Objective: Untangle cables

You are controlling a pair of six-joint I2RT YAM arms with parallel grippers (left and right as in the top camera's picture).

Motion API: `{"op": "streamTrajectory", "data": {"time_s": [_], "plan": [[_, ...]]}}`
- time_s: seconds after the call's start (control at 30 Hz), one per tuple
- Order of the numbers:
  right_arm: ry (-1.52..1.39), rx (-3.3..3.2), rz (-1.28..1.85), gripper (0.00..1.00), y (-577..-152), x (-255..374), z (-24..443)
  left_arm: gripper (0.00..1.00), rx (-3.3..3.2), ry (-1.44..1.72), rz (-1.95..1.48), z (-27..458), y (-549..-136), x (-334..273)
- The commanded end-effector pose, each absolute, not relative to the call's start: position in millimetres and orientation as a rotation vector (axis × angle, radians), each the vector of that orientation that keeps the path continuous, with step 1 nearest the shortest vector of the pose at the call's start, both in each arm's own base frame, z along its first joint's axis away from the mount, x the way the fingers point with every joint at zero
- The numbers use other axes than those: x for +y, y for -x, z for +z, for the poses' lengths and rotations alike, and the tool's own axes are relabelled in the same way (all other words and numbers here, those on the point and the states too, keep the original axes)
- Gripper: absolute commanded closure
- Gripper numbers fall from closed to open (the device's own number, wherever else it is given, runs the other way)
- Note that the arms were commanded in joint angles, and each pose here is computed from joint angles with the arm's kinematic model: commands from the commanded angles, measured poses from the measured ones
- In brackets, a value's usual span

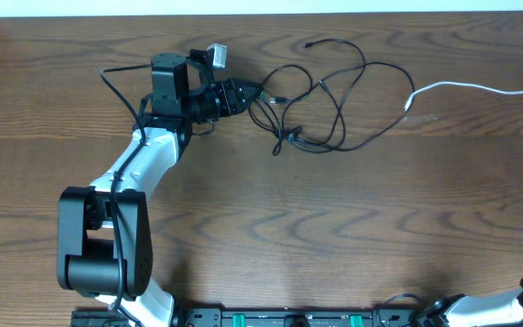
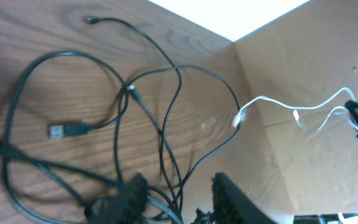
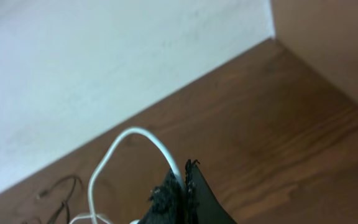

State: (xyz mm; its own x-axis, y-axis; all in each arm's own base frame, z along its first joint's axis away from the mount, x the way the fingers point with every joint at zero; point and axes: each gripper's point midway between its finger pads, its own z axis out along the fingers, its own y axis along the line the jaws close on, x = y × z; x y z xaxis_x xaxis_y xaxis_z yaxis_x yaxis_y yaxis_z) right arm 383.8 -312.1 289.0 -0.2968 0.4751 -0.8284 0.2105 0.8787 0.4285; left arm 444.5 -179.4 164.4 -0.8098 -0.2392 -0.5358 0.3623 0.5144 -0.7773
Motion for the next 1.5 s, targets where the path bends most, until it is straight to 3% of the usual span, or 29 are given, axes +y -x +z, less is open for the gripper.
{"op": "streamTrajectory", "data": {"time_s": [0.0,0.27,0.8,1.03,1.07,1.1,1.13,1.23,1.37,1.47], "plan": [[-0.524,1.806,0.394,0.99,-381,-307,312,0.63,2.108,-0.169,-1.262,180,-445,-181],[-0.511,1.734,0.478,0.99,-400,-293,333,0.56,2.110,-0.167,-1.263,180,-445,-181],[-0.611,2.016,-0.034,0.99,-379,-335,261,0.55,2.128,-0.157,-1.268,177,-443,-181],[-0.644,2.110,-0.003,0.98,-380,-339,220,0.55,2.128,-0.157,-1.268,177,-443,-181],[-0.654,2.123,0.006,0.93,-380,-339,213,0.55,2.128,-0.157,-1.268,177,-443,-181],[-0.664,2.139,0.020,0.82,-381,-340,204,0.55,2.128,-0.157,-1.268,177,-443,-181],[-0.674,2.153,0.033,0.66,-382,-339,196,0.55,2.128,-0.157,-1.268,177,-443,-181],[-0.708,2.189,0.075,0.31,-380,-337,178,0.55,2.128,-0.157,-1.268,177,-443,-181],[-0.704,2.192,0.093,0.01,-380,-334,179,0.53,2.127,-0.157,-1.268,177,-443,-181],[-0.695,2.183,0.118,0.01,-382,-331,181,0.52,2.127,-0.157,-1.268,177,-443,-181]]}}
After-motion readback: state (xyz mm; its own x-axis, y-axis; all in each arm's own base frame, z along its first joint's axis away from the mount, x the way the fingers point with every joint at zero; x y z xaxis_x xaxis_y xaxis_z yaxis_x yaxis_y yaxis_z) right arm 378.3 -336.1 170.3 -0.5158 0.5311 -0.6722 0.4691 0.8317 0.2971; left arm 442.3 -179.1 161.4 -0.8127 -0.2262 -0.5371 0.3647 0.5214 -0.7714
